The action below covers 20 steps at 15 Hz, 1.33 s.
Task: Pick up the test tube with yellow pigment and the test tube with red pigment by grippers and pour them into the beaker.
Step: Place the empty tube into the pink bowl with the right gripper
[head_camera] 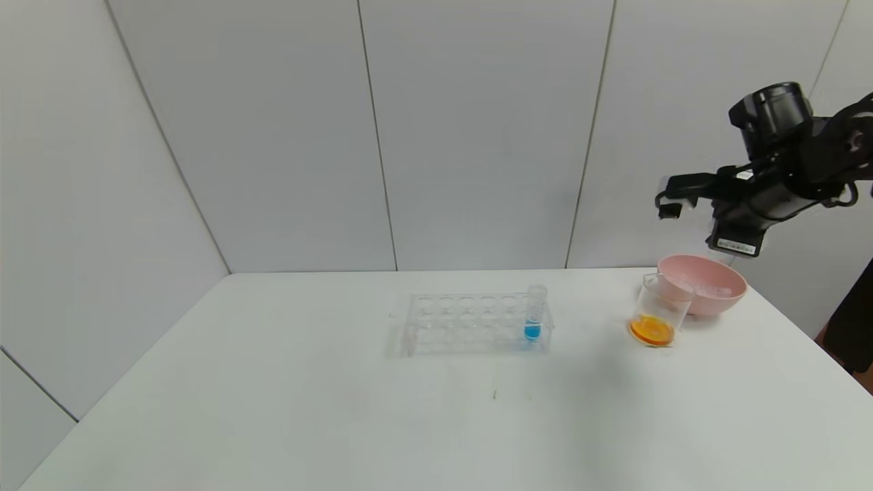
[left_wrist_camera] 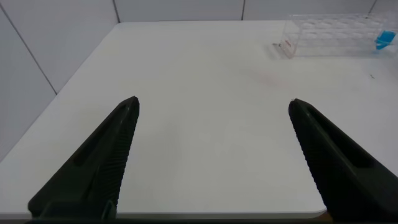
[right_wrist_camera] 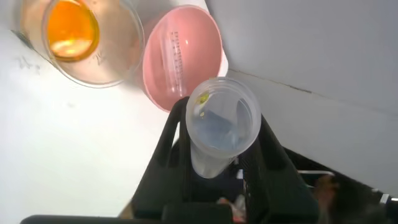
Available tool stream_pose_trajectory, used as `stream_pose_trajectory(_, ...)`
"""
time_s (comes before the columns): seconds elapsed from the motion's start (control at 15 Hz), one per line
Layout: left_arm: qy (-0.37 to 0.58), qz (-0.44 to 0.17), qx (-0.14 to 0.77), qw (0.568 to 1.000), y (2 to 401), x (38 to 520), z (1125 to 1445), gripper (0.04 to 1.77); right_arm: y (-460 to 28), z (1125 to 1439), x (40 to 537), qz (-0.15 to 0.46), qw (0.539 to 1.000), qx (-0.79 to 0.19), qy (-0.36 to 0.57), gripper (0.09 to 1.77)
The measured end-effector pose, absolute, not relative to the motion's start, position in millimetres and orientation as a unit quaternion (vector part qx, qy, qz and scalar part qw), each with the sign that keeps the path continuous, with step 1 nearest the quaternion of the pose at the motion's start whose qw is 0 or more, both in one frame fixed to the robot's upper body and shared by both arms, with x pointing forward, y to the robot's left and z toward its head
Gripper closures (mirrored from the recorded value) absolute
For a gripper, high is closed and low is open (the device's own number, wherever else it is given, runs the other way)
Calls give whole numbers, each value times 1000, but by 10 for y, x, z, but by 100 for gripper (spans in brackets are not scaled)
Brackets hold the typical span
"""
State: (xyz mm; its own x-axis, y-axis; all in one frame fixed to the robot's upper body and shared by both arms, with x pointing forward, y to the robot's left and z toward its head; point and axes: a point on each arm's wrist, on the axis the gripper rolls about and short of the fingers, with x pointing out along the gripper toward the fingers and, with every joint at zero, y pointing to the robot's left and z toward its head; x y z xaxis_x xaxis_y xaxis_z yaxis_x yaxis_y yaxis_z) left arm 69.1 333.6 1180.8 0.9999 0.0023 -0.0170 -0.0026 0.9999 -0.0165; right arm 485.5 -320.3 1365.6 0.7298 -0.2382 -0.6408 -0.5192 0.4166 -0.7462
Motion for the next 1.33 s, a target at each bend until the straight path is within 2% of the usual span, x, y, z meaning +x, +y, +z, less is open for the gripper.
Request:
stream_pose_trajectory(0.33, 8, 1, -8, 1000, 3336, 691, 11808, 9, -3475, 13841, 4449, 99, 849, -396, 335, 133)
stream_pose_trajectory(0.53, 8, 1, -8, 1000, 3336, 691, 11808, 9, -3535, 13832, 4311, 59, 901, -307, 301, 133)
stream_pose_trajectory(0.73, 8, 1, -8, 1000, 3336, 691, 11808, 9, -3559, 13782, 4328, 6, 954, -225, 196, 133)
stream_pose_trajectory(0.87, 8, 1, -8, 1000, 3336, 691, 11808, 9, -3604, 13652, 4319, -17, 972, -167, 162, 133)
stream_pose_trajectory(1.07, 8, 1, -8, 1000, 3336, 691, 11808, 9, -3727, 13480, 4337, -50, 982, -83, 165, 133)
stream_pose_trajectory(1.33, 9, 1, -8, 1000, 3336, 691, 11808, 9, -3947, 13331, 4509, -88, 982, -37, 160, 133)
